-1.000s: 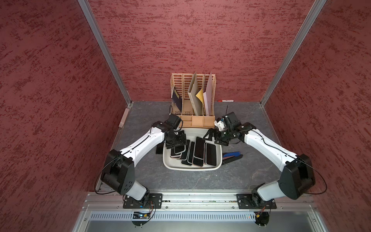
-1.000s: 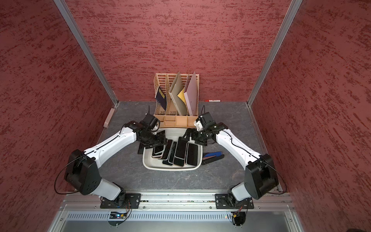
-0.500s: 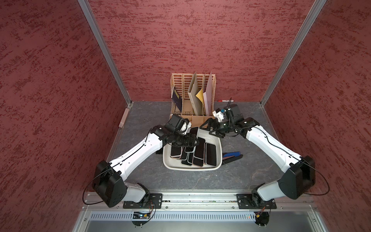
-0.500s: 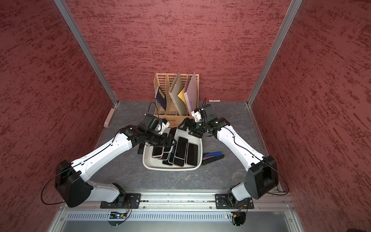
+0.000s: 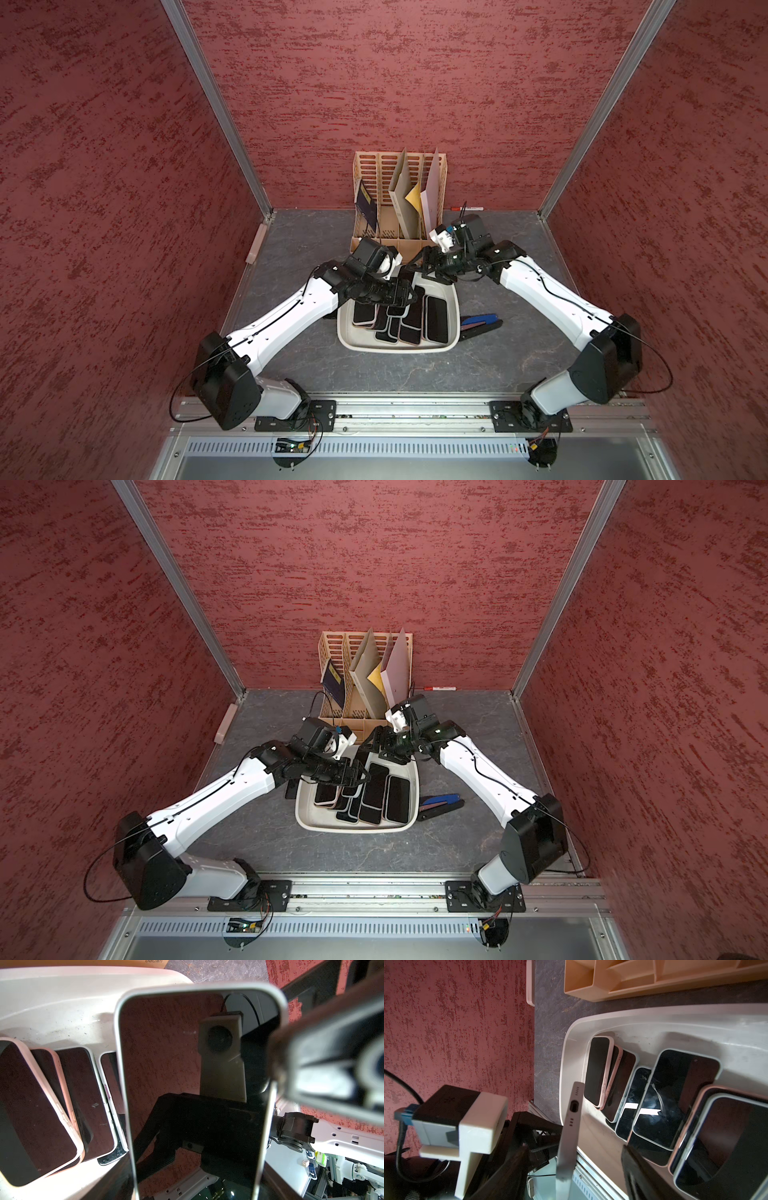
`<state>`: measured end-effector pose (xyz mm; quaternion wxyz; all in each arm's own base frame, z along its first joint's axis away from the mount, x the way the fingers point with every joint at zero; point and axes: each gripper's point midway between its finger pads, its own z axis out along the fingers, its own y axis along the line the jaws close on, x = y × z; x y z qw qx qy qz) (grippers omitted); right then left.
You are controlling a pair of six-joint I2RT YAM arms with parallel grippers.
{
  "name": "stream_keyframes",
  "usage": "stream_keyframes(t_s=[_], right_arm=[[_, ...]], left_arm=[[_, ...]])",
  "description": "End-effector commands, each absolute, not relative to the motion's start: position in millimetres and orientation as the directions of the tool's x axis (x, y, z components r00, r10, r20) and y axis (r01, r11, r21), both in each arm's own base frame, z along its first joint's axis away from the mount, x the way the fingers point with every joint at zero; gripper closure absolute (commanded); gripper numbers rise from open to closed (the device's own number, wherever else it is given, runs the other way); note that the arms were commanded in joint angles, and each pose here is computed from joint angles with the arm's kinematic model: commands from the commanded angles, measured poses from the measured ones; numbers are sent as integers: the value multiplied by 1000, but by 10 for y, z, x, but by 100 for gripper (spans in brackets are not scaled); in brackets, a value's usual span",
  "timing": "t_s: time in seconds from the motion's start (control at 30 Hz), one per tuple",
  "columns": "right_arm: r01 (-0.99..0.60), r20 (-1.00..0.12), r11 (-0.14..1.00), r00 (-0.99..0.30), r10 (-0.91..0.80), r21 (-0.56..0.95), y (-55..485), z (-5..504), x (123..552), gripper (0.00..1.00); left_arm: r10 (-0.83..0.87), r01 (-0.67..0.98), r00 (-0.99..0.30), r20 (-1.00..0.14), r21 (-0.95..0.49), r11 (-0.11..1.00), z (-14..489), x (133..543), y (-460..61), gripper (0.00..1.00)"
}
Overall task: Take the phone out of the storage box
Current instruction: Pick up the phone from the storage box.
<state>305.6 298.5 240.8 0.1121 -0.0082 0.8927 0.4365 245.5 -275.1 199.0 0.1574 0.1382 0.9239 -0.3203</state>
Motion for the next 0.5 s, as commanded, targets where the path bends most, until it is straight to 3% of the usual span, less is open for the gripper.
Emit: stream_keyframes(t_s=[0.0,0.47], right_arm=[[-134,-220,618,-973,64,774,3068,2449,3037,33],[-134,-223,618,-973,68,775,3150,2418,2973,67]], left_arm=[[145,409,-877,-458,-554,725,2221,2548,-2852,39],[133,411,-872,-471,-557,721,2280,2521,-2878,37]])
